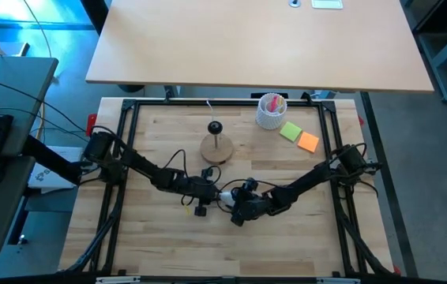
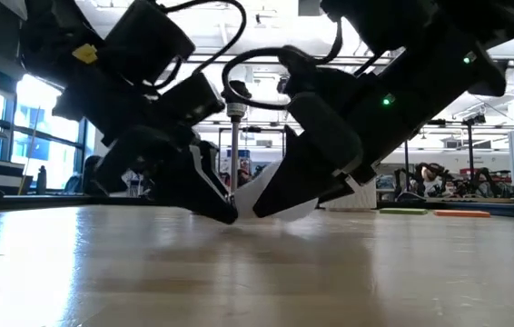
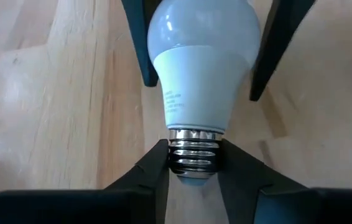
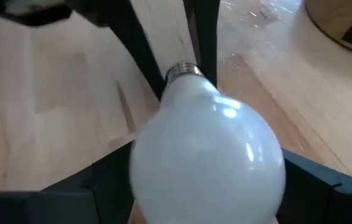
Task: Screw lightbulb
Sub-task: Insert the light bulb into the lamp
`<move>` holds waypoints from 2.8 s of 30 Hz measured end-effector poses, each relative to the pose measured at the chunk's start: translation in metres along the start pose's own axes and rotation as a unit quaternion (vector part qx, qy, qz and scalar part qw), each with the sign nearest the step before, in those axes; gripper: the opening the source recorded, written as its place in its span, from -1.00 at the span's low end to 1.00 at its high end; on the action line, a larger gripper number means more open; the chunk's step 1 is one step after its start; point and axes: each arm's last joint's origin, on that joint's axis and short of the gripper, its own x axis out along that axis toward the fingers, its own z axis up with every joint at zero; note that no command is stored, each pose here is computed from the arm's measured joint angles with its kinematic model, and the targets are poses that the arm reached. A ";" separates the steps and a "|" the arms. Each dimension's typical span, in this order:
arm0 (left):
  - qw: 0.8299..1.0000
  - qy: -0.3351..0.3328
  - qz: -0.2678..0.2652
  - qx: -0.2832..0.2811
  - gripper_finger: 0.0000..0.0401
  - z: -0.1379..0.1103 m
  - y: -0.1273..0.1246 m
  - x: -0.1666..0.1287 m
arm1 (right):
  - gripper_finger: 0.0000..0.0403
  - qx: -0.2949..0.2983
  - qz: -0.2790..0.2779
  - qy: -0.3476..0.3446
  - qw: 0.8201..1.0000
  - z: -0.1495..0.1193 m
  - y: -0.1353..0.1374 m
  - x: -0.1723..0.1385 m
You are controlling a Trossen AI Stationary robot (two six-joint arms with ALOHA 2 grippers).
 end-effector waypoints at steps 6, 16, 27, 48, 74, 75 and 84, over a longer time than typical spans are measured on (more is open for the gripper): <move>1.000 -0.007 0.001 0.004 -0.52 0.006 -0.003 -0.006 | 0.46 -0.015 -0.026 -0.046 0.998 0.005 0.010 -0.017; 0.997 -0.081 0.014 0.001 -0.52 0.032 -0.007 -0.025 | 0.46 -0.040 -0.068 -0.170 0.982 0.022 0.036 -0.071; 0.962 -0.271 0.013 0.009 -0.52 0.071 -0.009 -0.048 | 0.46 -0.034 -0.062 -0.294 0.953 0.060 0.049 -0.121; 0.954 -0.299 0.003 0.014 -0.52 0.076 -0.017 -0.053 | 0.46 -0.049 0.012 -0.322 0.945 0.074 0.048 -0.120; 0.980 -0.193 0.048 -0.017 -0.23 0.058 -0.005 -0.041 | 0.31 -0.069 0.032 -0.338 0.938 0.082 0.048 -0.140; 0.983 -0.178 0.051 -0.018 -0.22 0.055 -0.004 -0.040 | 0.31 -0.068 0.032 -0.344 0.936 0.085 0.047 -0.146; 0.981 -0.162 0.098 -0.051 -0.21 0.003 0.047 -0.043 | 0.31 -0.107 0.073 -0.322 0.938 0.129 -0.010 -0.182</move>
